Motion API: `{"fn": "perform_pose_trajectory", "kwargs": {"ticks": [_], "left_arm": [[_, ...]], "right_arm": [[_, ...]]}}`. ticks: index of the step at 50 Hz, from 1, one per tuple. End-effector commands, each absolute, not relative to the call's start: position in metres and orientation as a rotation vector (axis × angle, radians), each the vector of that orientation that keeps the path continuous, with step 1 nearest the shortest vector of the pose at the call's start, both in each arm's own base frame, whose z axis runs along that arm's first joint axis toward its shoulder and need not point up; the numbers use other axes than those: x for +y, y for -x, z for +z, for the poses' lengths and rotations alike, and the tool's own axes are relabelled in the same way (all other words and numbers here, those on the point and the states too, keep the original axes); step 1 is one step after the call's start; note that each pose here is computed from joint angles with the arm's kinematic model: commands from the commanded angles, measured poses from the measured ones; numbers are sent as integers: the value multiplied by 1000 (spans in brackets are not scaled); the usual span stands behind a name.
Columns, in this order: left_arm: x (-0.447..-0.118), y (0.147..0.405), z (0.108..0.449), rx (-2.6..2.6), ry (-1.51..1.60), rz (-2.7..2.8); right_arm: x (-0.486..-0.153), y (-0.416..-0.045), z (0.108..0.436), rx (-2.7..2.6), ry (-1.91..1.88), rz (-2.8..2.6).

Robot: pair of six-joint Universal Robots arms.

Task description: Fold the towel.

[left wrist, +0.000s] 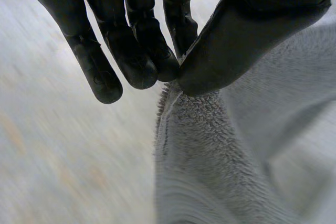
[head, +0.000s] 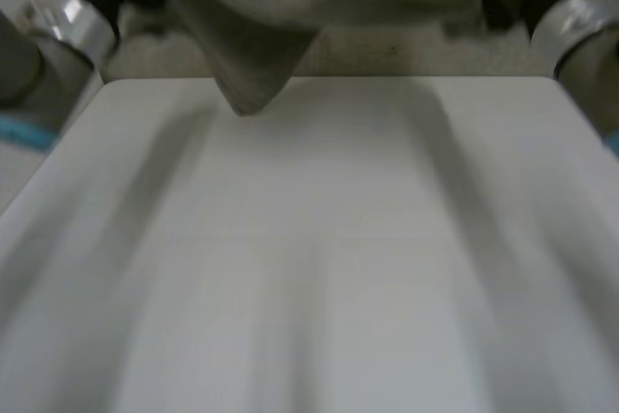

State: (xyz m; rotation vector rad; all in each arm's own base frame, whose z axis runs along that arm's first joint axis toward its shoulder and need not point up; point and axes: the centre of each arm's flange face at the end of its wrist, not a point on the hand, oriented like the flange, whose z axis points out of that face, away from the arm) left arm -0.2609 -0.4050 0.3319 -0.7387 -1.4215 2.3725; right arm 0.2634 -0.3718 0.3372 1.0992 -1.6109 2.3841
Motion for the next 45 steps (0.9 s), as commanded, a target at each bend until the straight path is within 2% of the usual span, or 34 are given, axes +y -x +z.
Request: {"fn": "perform_pose_trajectory", "kwargs": {"ticks": [1, 2, 3, 4, 5, 6, 9, 12, 15, 22, 35, 45], "left_arm": [[-380, 260, 223, -1659, 938, 2139], [-374, 259, 202, -1698, 989, 2116], [-374, 259, 202, -1699, 989, 2115], [-368, 258, 183, -1737, 1039, 2093], [-362, 256, 166, -1777, 1088, 2065], [-361, 256, 165, -1778, 1089, 2065], [-347, 255, 135, -1851, 1176, 1990], [-337, 252, 117, -1902, 1220, 1934], [-334, 251, 112, -1910, 1228, 1922], [-336, 249, 105, -1935, 1217, 1915], [-346, 243, 91, -1998, 1176, 1980], [-362, 240, 98, -2001, 1110, 2133]], "right_arm": [[-357, -245, 232, -1982, -1263, 2124], [-357, -245, 231, -1983, -1263, 2123], [-352, -242, 216, -2025, -1276, 2090], [-352, -242, 216, -2026, -1276, 2090], [-347, -239, 200, -2067, -1283, 2055], [-343, -234, 187, -2093, -1286, 2026], [-333, -229, 168, -2129, -1294, 1976], [-328, -225, 165, -2146, -1284, 1950], [-329, -223, 166, -2146, -1272, 1947], [-329, -217, 191, -2096, -1216, 2007], [-322, -219, 191, -2146, -1235, 1974], [-323, -215, 191, -2178, -1225, 1944]]}}
